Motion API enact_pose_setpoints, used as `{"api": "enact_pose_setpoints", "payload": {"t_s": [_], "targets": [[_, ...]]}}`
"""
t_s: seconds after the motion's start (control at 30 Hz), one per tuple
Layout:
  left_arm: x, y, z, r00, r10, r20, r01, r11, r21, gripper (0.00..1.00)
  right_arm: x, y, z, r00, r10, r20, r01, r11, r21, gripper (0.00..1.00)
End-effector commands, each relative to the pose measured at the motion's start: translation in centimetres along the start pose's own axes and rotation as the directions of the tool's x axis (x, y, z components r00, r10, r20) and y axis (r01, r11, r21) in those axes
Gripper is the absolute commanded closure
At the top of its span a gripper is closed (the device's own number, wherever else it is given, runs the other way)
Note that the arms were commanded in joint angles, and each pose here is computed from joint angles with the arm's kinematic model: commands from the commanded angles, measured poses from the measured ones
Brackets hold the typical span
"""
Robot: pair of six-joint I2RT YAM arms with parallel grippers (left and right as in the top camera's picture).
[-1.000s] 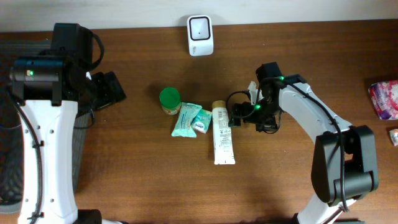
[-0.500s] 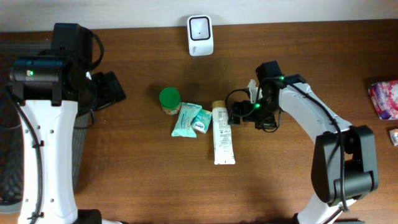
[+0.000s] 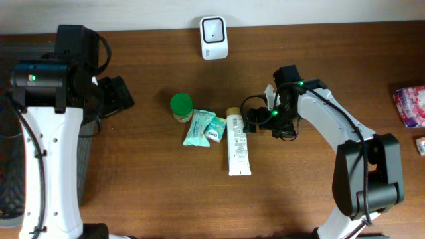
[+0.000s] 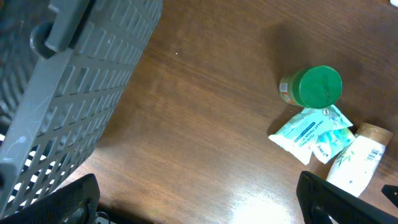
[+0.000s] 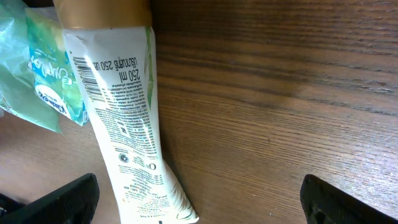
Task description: Scan the item barcode
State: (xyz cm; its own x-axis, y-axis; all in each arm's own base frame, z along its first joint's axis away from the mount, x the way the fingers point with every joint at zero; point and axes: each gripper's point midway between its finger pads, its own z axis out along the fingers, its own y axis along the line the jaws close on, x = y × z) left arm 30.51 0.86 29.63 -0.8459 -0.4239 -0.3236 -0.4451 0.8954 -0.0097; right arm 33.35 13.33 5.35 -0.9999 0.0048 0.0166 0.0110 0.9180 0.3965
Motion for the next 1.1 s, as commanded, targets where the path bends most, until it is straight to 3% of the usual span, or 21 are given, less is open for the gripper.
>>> {"api": "enact_pose_setpoints", "payload": {"t_s": [0.0,0.3,1.07], "targets": [[-0.1,0.2,-0.8,1.000,-0.020,0.022,0.020,1.000,0.011,0.01,-0.4,1.1,-0.7,1.000,-0.018,0.021,0.019,1.000,-0.018,0.01],[-0.1,0.2,-0.8,1.000,-0.020,0.022,0.020,1.000,0.011,0.01,0.2,3.3,0.3,0.995,-0.094,0.014,0.095,0.995,-0.016,0.01],[-0.1,0.2,-0.8,1.000,-0.020,0.022,0.020,1.000,0.011,0.01,0.5,3.3,0.3,0.996,-0.090,0.003,0.090,0.996,-0.017,0.01]]}}
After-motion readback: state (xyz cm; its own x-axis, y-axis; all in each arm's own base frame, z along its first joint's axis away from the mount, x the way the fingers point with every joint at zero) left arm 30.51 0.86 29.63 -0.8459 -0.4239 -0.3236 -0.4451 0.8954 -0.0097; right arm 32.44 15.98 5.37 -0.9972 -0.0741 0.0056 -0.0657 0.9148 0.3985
